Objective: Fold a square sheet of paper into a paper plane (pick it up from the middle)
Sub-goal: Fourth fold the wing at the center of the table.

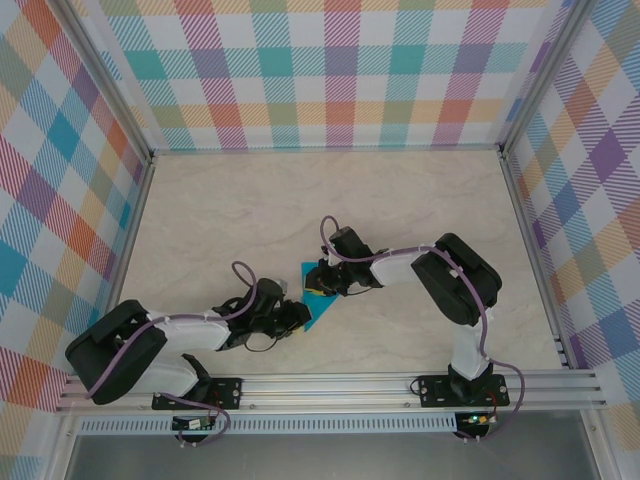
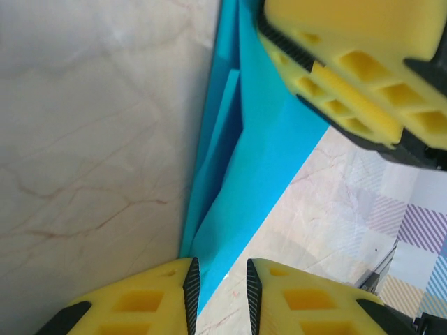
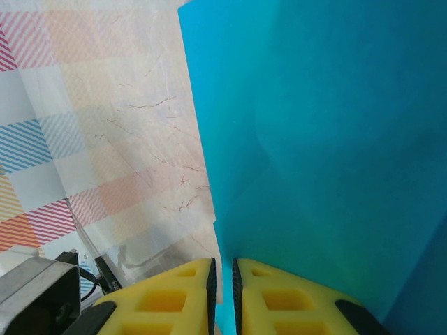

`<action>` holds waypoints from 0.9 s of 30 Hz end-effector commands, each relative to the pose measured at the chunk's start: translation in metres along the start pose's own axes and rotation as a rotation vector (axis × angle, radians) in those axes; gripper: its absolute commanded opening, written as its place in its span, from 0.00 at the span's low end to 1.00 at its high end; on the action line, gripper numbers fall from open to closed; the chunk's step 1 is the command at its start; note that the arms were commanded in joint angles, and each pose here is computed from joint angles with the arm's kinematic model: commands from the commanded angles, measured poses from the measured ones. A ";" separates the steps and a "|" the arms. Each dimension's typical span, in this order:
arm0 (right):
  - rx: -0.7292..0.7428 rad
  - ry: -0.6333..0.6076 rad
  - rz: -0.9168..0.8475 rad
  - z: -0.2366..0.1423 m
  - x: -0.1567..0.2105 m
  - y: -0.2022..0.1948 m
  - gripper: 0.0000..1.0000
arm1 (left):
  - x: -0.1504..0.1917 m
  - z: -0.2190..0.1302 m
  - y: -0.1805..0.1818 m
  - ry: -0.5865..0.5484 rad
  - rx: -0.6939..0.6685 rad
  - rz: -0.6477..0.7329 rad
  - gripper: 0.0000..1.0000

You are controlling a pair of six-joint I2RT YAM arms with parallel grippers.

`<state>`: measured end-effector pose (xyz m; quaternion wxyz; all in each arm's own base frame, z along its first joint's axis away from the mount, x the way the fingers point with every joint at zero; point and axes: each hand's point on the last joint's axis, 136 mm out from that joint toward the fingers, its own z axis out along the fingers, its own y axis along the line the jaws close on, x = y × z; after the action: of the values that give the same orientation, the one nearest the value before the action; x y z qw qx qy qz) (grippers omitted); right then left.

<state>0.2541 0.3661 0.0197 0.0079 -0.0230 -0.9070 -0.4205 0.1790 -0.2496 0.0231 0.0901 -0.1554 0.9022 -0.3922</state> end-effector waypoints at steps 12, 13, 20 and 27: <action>0.178 0.069 0.100 0.013 0.024 -0.061 0.17 | -0.012 -0.036 -0.041 -0.095 0.107 0.044 0.28; 0.179 0.068 0.099 0.013 0.024 -0.061 0.17 | -0.016 -0.037 -0.045 -0.116 0.118 0.038 0.28; 0.176 0.068 0.100 0.013 0.024 -0.060 0.17 | -0.028 -0.019 -0.064 -0.128 0.164 0.010 0.28; 0.176 0.068 0.101 0.013 0.024 -0.060 0.17 | -0.025 0.001 -0.054 -0.097 0.143 -0.037 0.28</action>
<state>0.2541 0.3661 0.0198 0.0084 -0.0231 -0.9069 -0.4206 0.2084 -0.2645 0.0529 0.1339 -0.1805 0.8782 -0.4222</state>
